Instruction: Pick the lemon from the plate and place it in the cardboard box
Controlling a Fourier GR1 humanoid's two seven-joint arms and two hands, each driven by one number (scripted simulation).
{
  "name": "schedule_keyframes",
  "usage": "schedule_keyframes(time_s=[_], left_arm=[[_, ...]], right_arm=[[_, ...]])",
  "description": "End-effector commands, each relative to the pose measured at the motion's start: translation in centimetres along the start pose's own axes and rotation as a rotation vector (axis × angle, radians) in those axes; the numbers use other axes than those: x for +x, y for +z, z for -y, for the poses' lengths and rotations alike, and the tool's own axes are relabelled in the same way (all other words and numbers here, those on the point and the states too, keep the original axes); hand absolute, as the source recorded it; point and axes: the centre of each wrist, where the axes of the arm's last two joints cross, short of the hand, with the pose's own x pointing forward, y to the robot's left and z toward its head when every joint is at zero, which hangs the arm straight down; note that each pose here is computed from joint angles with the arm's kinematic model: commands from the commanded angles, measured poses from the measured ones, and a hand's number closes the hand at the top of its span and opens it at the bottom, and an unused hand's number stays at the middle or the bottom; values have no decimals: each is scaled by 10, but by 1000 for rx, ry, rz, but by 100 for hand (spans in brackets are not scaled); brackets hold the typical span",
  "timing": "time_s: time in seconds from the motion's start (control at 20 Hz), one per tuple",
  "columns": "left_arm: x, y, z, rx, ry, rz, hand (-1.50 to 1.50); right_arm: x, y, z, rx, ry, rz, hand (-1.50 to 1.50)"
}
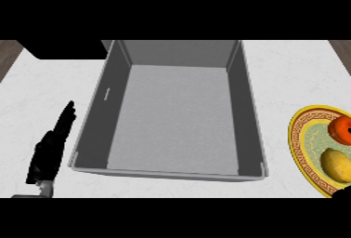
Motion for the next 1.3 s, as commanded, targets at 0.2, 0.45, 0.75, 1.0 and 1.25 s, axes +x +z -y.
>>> schedule_keyframes(time_s=[0.2,0.45,0.75,1.0,1.25], left_arm=[[9,-15,4,5,-11,6,0],[2,-15,-1,9,8,-3,0],[8,0,14,2,5,5,0],[-2,-25,4,0,9,0,0],[5,2,-11,-10,6,1,0]], right_arm=[[-7,-23,-13,-6,14,1,-150],[-8,-18,-10,-17,-19,3,-150],[-1,-18,-8,0,6,-9,-150],[-9,-31,-27,51,45,-25,-150],[-19,-25,-52,50,-8,9,150]])
